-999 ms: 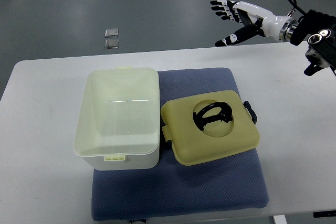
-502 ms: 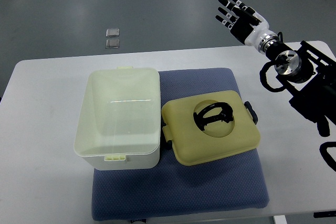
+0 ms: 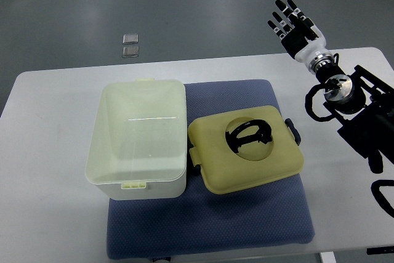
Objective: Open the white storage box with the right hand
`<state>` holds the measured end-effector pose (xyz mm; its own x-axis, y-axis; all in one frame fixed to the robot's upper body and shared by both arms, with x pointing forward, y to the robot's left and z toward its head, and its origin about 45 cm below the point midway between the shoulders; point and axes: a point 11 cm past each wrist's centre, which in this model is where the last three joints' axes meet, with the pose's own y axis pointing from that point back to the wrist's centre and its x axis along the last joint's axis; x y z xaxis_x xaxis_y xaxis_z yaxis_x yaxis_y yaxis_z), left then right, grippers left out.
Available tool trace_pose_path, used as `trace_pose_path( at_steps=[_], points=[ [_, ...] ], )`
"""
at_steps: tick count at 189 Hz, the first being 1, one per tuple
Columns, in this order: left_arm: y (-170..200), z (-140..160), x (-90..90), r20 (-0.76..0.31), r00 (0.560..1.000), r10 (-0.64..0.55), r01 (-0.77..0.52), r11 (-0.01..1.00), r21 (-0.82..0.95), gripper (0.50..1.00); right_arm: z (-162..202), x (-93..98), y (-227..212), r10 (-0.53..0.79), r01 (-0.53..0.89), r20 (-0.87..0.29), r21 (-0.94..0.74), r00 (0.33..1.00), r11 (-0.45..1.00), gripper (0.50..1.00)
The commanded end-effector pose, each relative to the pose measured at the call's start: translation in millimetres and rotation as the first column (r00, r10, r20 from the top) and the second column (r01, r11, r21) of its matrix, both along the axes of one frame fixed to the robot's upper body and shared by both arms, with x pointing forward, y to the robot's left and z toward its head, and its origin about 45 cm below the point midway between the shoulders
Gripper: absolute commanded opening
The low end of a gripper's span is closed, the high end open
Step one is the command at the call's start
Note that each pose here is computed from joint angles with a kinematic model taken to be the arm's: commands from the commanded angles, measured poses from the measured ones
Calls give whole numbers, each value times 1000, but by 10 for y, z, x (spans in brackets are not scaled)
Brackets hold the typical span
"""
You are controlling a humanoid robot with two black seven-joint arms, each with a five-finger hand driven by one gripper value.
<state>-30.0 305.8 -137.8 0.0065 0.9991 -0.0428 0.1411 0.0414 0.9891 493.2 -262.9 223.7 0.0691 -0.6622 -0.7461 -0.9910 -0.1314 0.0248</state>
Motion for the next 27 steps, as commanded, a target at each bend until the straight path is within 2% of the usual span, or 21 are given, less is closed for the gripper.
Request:
trace_pose_path(
  at_steps=[1, 27],
  points=[
    [0, 0, 0, 0, 1000, 0, 0, 1000, 0, 1000, -11, -3, 37, 1, -1, -1, 11, 1000, 1000, 964],
    [0, 0, 0, 0, 1000, 0, 0, 1000, 0, 1000, -31, -13, 37, 0, 0, -3, 13, 1000, 1000, 964]
  ],
)
